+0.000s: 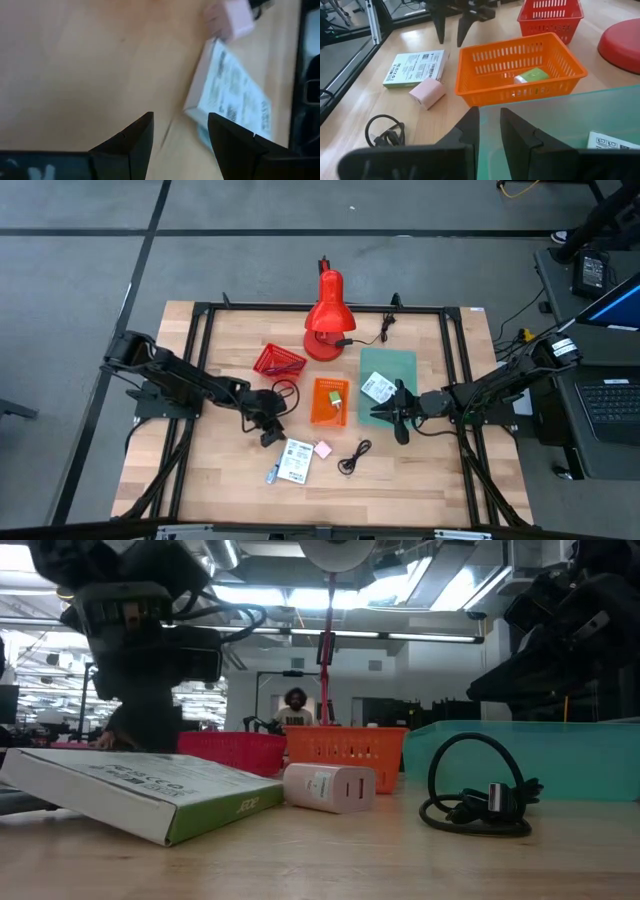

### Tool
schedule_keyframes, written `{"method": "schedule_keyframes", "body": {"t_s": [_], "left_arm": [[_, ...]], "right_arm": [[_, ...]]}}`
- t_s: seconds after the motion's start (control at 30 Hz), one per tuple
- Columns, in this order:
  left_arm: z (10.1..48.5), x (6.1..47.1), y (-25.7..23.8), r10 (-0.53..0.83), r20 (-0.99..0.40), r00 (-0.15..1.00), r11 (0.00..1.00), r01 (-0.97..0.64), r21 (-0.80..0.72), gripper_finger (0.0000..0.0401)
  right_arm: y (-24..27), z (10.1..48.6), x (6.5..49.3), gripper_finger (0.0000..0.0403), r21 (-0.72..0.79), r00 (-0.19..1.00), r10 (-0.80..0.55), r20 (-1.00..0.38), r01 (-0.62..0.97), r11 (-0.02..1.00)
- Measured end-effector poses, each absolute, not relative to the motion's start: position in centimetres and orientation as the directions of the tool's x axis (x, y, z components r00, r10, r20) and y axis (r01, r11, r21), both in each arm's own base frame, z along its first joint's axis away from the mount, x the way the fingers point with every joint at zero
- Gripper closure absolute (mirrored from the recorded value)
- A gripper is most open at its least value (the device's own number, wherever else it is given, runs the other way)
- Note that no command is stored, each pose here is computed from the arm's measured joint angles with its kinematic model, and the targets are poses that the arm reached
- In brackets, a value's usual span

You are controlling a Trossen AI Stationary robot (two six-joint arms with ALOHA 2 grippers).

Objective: Pick and place items into bin
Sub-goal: Put the white card reader box into the light blue bin

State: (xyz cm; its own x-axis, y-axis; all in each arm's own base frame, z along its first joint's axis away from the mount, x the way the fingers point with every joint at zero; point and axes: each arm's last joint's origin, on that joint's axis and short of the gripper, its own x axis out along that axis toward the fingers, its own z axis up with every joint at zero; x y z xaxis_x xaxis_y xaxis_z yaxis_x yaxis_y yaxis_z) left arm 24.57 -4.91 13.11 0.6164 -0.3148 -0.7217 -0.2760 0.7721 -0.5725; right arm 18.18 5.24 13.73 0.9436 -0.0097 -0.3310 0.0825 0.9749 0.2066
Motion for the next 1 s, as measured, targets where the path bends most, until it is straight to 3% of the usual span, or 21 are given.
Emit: {"method": "schedule_keyframes", "body": {"t_s": [0.13, 0.43, 1.0], "left_arm": [[13.0, 24.9, -5.2, -0.329, -0.676, 0.660, 0.757, -0.243, -0.606, 0.0219], [11.8, 25.2, -5.3, -0.324, -0.700, 0.636, 0.746, -0.284, -0.603, 0.0219], [10.8, 26.2, -5.7, -0.411, -0.642, 0.648, 0.712, -0.211, -0.669, 0.0219]], "right_arm": [[5.2, 13.7, 18.2, 0.0344, 0.207, 0.944, -0.010, -0.331, 0.082, 0.975], [5.2, 13.7, 18.2, 0.0344, 0.209, 0.944, -0.010, -0.329, 0.083, 0.974], [5.2, 13.8, 18.2, 0.0344, 0.210, 0.944, -0.010, -0.329, 0.083, 0.974]]}}
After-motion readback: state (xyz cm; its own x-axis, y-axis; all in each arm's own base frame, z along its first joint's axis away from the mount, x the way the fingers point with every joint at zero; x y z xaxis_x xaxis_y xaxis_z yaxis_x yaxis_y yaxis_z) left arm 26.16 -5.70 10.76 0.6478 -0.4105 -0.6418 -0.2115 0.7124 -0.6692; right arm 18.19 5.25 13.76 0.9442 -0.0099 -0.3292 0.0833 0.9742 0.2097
